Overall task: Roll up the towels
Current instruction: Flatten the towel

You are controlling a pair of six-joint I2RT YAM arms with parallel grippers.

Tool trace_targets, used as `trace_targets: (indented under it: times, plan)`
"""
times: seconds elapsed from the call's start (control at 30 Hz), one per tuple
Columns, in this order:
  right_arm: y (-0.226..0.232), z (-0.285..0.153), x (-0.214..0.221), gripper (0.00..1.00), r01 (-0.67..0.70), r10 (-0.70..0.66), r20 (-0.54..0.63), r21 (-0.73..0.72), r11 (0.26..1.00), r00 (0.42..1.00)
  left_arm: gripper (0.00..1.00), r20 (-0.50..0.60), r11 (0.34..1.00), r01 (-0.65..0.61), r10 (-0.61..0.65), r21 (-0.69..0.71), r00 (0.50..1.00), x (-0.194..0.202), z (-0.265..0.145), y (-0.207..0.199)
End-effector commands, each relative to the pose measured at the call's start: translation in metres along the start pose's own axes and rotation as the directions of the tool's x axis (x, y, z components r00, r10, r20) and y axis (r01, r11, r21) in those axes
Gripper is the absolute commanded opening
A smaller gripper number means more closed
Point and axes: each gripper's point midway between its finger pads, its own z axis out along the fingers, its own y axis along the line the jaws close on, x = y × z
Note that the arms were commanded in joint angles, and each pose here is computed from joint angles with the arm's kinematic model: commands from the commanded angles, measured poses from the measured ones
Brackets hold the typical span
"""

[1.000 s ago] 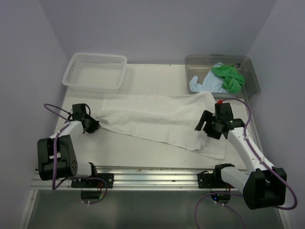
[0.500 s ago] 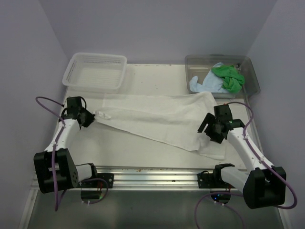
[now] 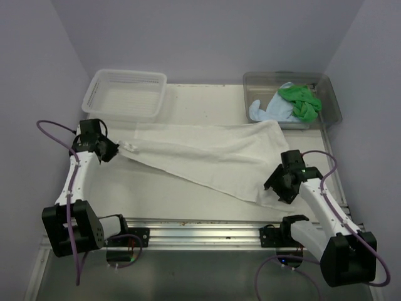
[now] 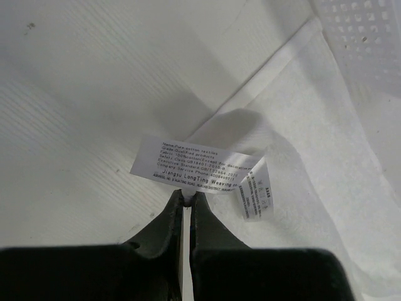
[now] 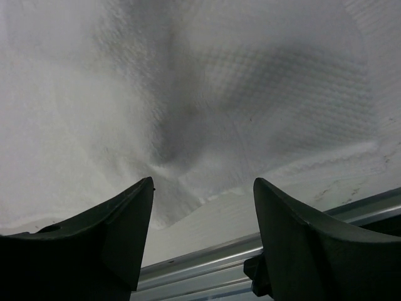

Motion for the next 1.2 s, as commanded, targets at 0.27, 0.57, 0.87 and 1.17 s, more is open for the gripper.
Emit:
trace_targets:
  times: [0.27, 0.57, 0.87, 1.17]
  plan:
    - [0.058, 0.039, -0.015, 0.64, 0.161, -0.161, 0.005, -0.059, 0.985, 0.987, 0.00, 0.170, 0.993, 0.104, -0.092, -0.063, 0.981, -0.068, -0.038, 0.026]
    - [0.097, 0.069, -0.031, 0.64, 0.388, -0.388, -0.011, 0.038, 0.921, 0.922, 0.00, 0.173, 0.984, 0.172, -0.163, -0.040, 0.971, -0.084, -0.045, 0.040]
    - [0.102, 0.001, -0.060, 0.80, 0.385, -0.364, 0.213, -0.068, 0.920, 0.907, 0.00, 0.084, 0.987, 0.159, -0.158, -0.001, 0.984, -0.059, -0.025, 0.039]
    - [0.026, 0.015, -0.018, 0.79, 0.064, -0.061, 0.034, -0.097, 0.993, 0.998, 0.00, 0.090, 0.990, 0.138, -0.138, 0.007, 0.986, -0.064, -0.029, 0.036]
